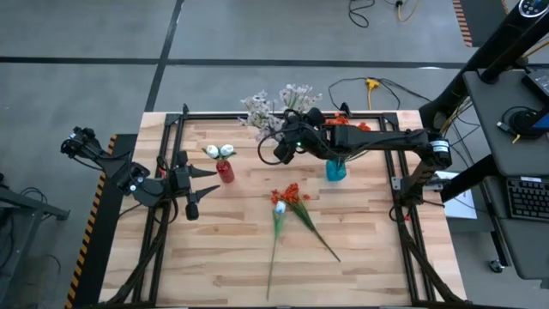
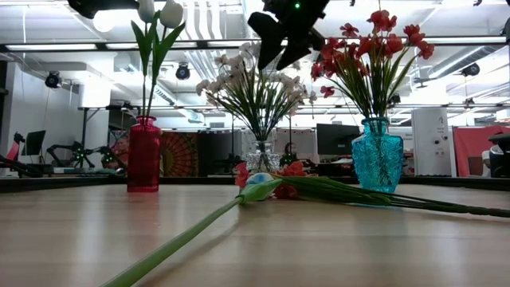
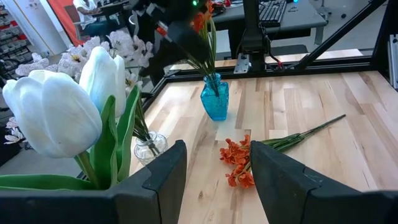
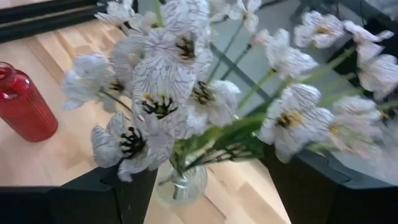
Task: Sort flowers into vase by color
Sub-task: Put the white flowers into the transparent vase, then put the white flower into the red vase
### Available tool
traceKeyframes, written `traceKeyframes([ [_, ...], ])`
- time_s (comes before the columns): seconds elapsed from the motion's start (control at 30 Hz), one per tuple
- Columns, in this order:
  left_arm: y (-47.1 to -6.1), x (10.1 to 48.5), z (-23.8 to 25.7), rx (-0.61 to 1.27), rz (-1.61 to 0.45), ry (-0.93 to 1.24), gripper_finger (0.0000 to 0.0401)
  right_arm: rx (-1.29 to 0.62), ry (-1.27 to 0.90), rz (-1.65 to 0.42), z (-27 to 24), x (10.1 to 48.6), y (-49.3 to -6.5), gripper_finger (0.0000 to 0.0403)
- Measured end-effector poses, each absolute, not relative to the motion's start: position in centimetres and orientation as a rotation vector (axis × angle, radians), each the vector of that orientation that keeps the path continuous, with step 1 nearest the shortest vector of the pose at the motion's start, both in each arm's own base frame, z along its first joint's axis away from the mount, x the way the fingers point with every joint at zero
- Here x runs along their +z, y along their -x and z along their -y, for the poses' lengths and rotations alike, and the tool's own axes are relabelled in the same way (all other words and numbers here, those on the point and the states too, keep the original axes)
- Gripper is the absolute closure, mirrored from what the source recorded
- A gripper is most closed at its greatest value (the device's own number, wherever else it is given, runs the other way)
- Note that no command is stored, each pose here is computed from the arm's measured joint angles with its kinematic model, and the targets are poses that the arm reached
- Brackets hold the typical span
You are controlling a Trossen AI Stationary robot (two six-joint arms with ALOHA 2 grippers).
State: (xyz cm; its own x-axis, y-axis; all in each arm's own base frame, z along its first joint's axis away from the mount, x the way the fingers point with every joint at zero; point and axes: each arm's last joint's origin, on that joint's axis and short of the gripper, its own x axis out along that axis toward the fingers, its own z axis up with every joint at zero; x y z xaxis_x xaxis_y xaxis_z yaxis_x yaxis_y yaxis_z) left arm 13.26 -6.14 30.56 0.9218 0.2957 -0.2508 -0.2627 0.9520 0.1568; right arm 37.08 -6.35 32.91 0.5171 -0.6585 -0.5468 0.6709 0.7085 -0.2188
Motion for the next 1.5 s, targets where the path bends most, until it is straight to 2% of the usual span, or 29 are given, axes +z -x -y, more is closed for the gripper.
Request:
traceKeyframes([
  [0.2,-13.3,30.6,6.1,0.287,-0.276,-0.121,0.0242,-0.815,-0.053,-0.694,6.1,34.6,-36.3,0.0124],
  [0.43,-13.4,30.9,6.2,0.284,-0.251,-0.116,0.0242,-0.769,-0.055,-0.653,4.4,37.9,-36.0,0.0128],
  [0.77,-14.8,31.2,8.1,0.217,-0.216,-0.201,0.0242,-0.616,-0.094,-0.709,-1.2,42.5,-33.4,0.0135],
  [1.13,-16.2,33.9,11.7,0.173,-0.319,-0.181,0.0247,-0.462,-0.154,-0.923,-9.0,41.7,-29.7,0.0152],
  [1.37,-17.4,35.6,14.7,0.234,-0.494,-0.106,0.0257,-0.413,-0.114,-1.015,-13.4,40.1,-27.4,0.0150],
  [1.5,-18.5,35.0,16.7,0.243,-0.626,-0.053,0.0258,-0.379,-0.075,-1.038,-15.3,39.1,-26.5,0.0152],
])
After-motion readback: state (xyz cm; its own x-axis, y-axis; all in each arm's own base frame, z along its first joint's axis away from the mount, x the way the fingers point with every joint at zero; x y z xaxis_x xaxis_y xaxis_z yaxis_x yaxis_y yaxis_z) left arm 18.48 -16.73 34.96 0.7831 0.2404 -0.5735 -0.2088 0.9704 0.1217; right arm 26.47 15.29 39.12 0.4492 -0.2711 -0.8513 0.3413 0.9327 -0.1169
